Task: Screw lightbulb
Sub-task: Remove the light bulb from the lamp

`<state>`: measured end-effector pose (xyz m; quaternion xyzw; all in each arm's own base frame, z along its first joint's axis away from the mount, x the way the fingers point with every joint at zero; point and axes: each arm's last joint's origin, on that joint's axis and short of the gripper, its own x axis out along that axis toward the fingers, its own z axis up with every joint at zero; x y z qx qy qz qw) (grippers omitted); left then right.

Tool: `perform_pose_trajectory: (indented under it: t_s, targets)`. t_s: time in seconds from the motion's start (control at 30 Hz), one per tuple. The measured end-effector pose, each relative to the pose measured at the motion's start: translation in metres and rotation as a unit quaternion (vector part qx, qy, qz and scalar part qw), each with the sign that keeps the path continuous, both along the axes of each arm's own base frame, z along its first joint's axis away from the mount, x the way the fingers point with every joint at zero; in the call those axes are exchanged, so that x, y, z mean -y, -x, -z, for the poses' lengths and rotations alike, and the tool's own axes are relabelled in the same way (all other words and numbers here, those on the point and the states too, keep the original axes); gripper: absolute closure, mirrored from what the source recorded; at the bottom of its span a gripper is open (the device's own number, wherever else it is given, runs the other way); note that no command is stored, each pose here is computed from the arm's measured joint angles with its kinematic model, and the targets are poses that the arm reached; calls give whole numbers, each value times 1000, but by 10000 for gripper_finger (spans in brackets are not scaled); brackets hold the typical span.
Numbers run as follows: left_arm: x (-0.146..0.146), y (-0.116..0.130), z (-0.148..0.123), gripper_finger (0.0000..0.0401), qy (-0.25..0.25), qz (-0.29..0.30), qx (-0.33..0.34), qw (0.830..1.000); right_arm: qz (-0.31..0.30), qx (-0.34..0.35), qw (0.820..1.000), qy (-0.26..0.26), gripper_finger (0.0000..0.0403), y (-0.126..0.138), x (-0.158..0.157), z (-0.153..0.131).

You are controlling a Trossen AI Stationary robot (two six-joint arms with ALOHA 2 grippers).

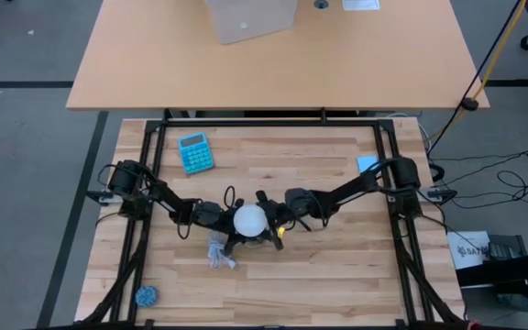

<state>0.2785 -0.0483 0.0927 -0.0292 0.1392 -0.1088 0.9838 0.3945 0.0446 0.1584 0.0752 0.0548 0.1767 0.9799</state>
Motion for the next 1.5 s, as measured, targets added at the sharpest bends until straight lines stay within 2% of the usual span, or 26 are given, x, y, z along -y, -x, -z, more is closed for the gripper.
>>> perform_pose_trajectory:
  t_s: [0.2,0.4,0.63,0.8,1.0,1.2,1.33,1.5]
  targets:
    - [0,0,1,225,1,-2,-5,1000,1,-31,999,30,125,6,1,-12]
    - [-1,1,2,225,0,-13,-11,1000,61,-73,992,84,129,18,3,-32]
    - [-2,0,2,225,-6,-32,-9,999,148,-121,970,149,130,42,-11,-58]
    - [-4,1,3,225,-10,-63,-15,998,212,-145,951,172,131,57,-28,-66]
    - [-7,1,3,225,-19,-122,-10,992,299,-155,927,164,131,66,-45,-63]
    - [-10,1,2,225,-15,-175,-6,984,347,-145,917,131,131,71,-64,-59]
    - [-11,1,2,225,-8,-201,-4,980,390,-137,902,127,131,68,-75,-41]
    - [-12,1,2,225,-6,-207,-3,978,444,-88,886,100,131,51,-85,-11]
